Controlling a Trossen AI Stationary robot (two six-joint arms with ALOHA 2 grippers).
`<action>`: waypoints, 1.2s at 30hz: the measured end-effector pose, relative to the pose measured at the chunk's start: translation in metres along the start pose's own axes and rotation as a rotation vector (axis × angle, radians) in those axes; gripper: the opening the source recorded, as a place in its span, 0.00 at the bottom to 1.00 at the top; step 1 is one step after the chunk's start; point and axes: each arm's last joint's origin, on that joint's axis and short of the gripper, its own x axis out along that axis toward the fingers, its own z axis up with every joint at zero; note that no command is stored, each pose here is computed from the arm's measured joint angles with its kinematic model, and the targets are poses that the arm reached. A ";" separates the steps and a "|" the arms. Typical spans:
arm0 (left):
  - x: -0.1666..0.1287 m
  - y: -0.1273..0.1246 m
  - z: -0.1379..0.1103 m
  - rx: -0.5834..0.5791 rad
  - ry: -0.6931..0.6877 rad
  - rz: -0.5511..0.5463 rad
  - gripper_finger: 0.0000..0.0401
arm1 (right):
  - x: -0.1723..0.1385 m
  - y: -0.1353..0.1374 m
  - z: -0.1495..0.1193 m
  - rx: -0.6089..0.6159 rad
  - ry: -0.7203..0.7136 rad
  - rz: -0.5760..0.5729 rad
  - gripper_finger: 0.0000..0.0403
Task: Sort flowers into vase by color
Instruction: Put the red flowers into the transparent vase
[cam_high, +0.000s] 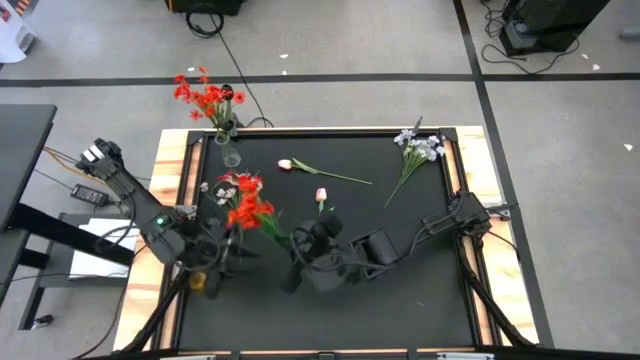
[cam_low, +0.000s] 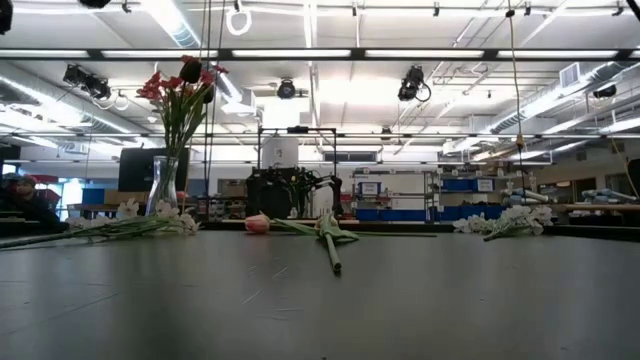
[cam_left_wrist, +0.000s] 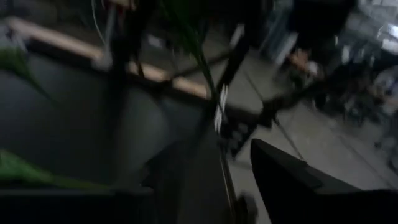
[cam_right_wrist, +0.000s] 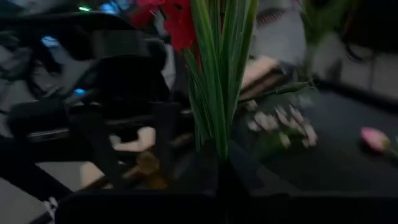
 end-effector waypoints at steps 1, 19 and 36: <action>0.000 -0.001 0.004 0.001 -0.038 0.003 0.51 | 0.000 0.003 0.003 -0.020 -0.020 0.029 0.03; -0.008 -0.010 0.051 0.138 -0.440 -0.128 0.65 | 0.002 0.012 0.021 -0.121 -0.112 0.208 0.03; -0.003 -0.001 0.058 0.109 -0.478 -0.079 0.10 | 0.016 0.002 0.030 -0.144 -0.086 0.264 0.03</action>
